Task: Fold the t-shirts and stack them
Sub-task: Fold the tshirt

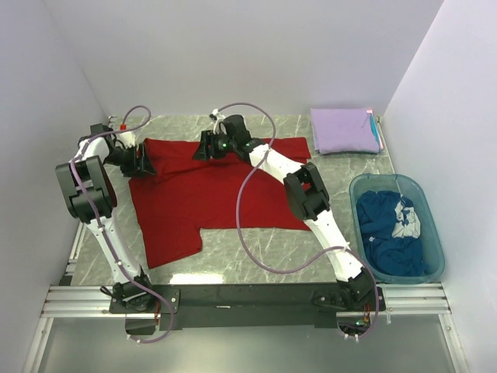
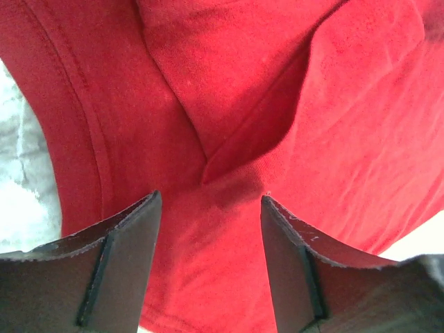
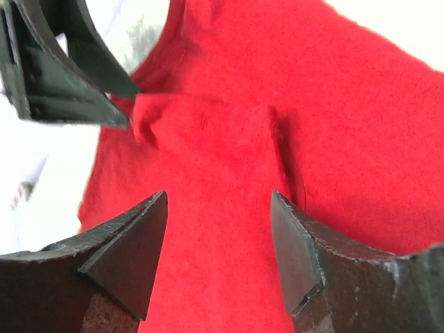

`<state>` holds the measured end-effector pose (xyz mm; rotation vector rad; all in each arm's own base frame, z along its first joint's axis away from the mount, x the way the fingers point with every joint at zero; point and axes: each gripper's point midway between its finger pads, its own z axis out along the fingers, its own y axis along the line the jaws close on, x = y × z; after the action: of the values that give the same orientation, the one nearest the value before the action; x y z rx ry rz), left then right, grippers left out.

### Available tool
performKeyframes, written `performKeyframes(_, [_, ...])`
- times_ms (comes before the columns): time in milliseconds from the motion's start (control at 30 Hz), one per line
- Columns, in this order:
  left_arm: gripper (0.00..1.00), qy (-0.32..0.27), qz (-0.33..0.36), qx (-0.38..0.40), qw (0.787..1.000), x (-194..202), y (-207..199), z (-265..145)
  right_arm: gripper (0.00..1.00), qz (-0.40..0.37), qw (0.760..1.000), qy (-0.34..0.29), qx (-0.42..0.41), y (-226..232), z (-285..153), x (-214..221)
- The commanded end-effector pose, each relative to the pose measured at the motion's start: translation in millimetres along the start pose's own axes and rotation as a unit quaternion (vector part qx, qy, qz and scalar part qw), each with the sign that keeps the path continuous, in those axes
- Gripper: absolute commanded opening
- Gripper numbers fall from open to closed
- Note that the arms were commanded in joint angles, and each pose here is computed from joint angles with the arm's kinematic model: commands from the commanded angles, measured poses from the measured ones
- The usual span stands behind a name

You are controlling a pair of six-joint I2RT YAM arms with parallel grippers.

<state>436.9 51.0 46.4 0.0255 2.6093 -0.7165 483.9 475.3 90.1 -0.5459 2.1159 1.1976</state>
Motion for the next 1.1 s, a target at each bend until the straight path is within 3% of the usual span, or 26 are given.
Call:
performKeyframes(0, [0.64, -0.02, -0.006, 0.023, 1.0, -10.5, -8.8, 5.3, 0.68, 0.016, 0.996, -0.082, -0.015, 11.8, 4.3, -50.9])
performKeyframes(267, [0.55, -0.009, -0.003, 0.04, 0.999, -7.7, -21.0, 19.9, 0.69, 0.103, 0.99, -0.095, -0.019, 2.8, 16.9, -47.3])
performKeyframes(400, [0.4, -0.007, 0.029, 0.072, 0.997, -6.6, -37.4, 14.0, 0.69, 0.131, 0.988, -0.073, -0.031, 2.3, 17.0, -32.2])
performKeyframes(500, [0.21, 0.024, 0.086, 0.079, 0.993, 12.2, -48.7, 6.1, 0.69, 0.136, 0.988, -0.061, -0.045, 4.4, 8.1, -30.7])
performKeyframes(633, [0.1, 0.071, 0.139, 0.059, 0.986, 46.5, -45.5, -6.6, 0.69, 0.137, 0.987, -0.048, -0.064, 3.5, -12.3, -37.4])
performKeyframes(767, [0.18, 0.104, 0.217, 0.014, 0.97, 69.7, -30.7, -22.9, 0.73, 0.118, 0.989, -0.026, -0.084, 9.7, -38.6, -44.7])
performKeyframes(833, [0.35, 0.115, 0.259, -0.013, 0.959, 73.9, -18.3, -29.4, 0.76, 0.113, 0.988, -0.006, -0.102, 15.2, -49.8, -42.1])
performKeyframes(900, [0.48, 0.106, 0.3, -0.03, 0.948, 65.3, -15.1, -40.1, 0.79, 0.104, 0.989, 0.009, -0.102, 15.5, -66.4, -42.5])
performKeyframes(1067, [0.56, 0.047, 0.341, -0.018, 0.939, 11.1, -37.0, -56.2, 0.81, 0.079, 0.994, 0.036, -0.068, 2.7, -113.5, -44.7])
